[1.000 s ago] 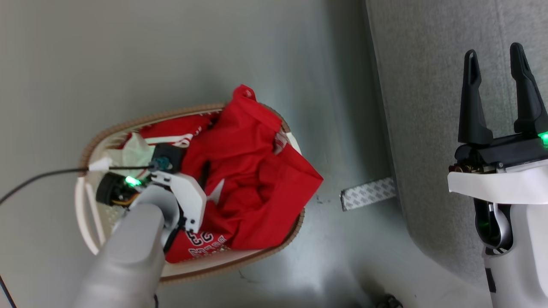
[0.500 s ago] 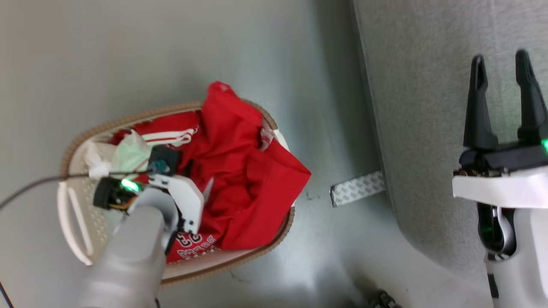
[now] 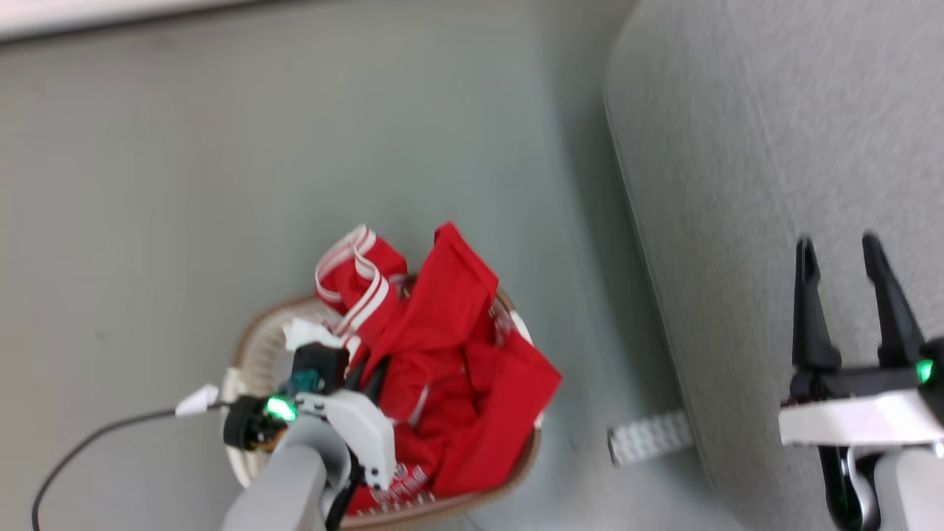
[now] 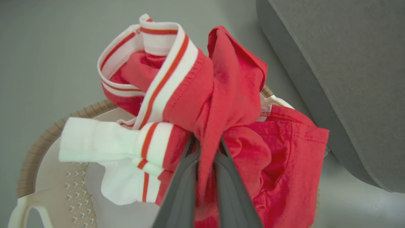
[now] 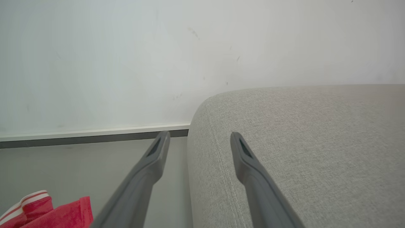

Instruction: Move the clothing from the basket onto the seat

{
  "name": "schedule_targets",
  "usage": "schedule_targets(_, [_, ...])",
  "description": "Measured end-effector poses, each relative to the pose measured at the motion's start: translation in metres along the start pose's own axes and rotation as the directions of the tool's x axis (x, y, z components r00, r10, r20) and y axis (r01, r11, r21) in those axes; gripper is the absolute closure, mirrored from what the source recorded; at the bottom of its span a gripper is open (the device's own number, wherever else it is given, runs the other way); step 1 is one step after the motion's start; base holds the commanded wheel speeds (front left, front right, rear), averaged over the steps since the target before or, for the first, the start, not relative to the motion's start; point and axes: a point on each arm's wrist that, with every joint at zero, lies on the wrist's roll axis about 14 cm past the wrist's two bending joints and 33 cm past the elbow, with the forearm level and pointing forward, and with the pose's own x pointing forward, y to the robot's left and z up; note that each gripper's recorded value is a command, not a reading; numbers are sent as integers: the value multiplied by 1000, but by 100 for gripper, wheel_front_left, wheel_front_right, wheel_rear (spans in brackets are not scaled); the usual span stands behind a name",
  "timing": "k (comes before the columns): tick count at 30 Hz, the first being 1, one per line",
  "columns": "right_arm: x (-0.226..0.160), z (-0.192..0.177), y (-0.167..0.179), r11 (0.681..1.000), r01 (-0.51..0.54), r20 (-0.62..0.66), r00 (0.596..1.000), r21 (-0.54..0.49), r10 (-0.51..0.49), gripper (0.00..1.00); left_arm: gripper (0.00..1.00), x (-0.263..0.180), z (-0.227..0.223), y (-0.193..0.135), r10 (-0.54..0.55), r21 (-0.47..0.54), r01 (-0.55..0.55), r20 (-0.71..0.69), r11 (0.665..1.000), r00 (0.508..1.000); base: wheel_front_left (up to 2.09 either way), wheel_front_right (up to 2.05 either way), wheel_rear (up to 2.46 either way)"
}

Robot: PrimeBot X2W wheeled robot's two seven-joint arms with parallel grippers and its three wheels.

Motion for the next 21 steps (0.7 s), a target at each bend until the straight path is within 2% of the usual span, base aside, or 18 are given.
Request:
schedule_targets(6, [-28, 23, 5, 1000, -13, 43, 999, 8, 12, 0, 100, -44, 47, -6, 33, -7, -32, 148, 999, 988, 0, 0, 0])
schedule_targets(11, [-49, 38, 9, 1000, -24, 79, 997, 17, 23, 0, 100, -80, 87, -15, 49, -2, -51, 282, 999, 958, 0, 0, 0])
schedule_targets(21, [-82, 62, 24, 997, -78, 149, 986, 17, 74, 0, 100, -154, 174, -34, 83, -1, -98, 540, 995, 837, 0, 0, 0])
